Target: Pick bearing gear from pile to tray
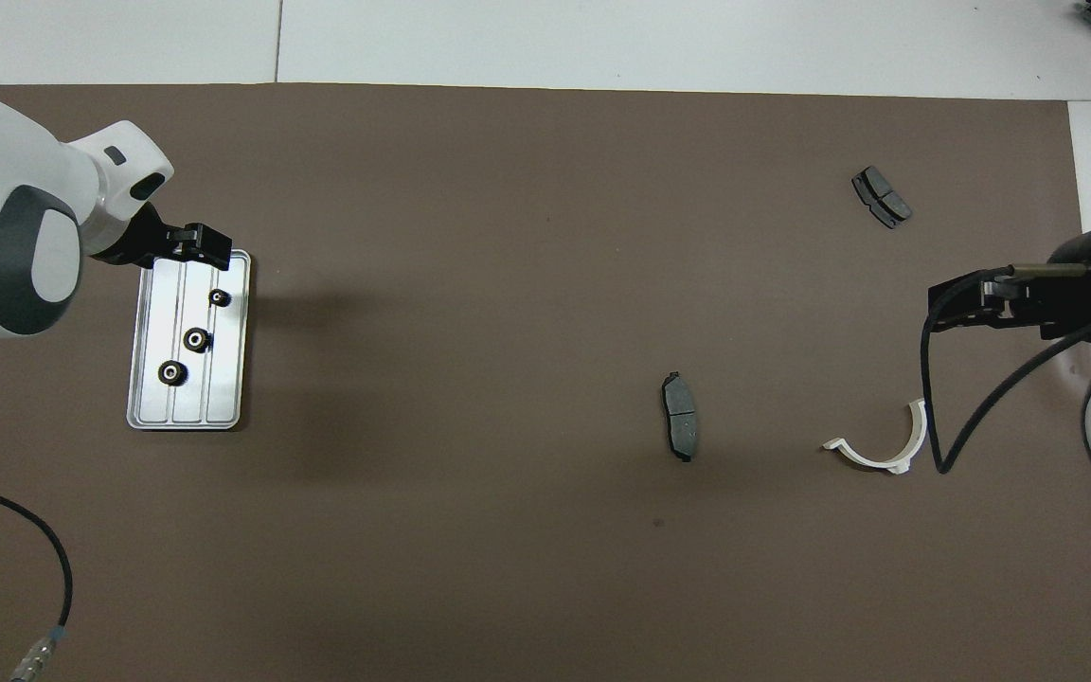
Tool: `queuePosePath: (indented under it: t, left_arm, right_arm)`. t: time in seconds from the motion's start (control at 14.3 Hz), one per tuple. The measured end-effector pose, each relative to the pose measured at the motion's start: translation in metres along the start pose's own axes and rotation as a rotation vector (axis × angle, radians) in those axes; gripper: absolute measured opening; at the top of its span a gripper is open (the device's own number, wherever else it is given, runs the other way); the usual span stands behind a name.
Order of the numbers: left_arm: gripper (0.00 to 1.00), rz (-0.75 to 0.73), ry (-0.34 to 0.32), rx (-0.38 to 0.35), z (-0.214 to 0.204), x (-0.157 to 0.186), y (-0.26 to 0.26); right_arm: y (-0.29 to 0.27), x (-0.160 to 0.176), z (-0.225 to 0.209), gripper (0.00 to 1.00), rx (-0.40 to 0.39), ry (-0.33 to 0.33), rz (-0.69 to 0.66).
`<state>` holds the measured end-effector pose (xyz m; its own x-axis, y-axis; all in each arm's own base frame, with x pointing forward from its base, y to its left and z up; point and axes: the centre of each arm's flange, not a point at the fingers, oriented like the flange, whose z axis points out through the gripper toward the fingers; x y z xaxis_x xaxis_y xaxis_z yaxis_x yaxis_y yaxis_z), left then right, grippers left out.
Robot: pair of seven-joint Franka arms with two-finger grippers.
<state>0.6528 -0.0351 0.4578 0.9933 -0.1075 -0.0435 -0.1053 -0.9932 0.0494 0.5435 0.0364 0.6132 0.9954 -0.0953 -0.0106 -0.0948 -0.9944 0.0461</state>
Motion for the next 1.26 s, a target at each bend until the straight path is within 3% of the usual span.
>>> queuePosePath:
  t: [0.35, 0.63, 1.26]
  left_arm:
    - [1.0, 0.006, -0.04, 0.001, -0.081, -0.034, 0.006]
    - [1.0, 0.01, 0.042, 0.011, -0.149, -0.069, 0.012]
    - [1.0, 0.003, 0.034, 0.012, -0.151, -0.078, 0.009]
  right_arm:
    - [0.0, 0.0, 0.0, 1.0, 0.0, 0.0, 0.0]
    - [0.0, 0.0, 0.0, 1.0, 0.0, 0.0, 0.0]
    - [0.0, 0.0, 0.0, 1.0, 0.0, 0.0, 0.0]
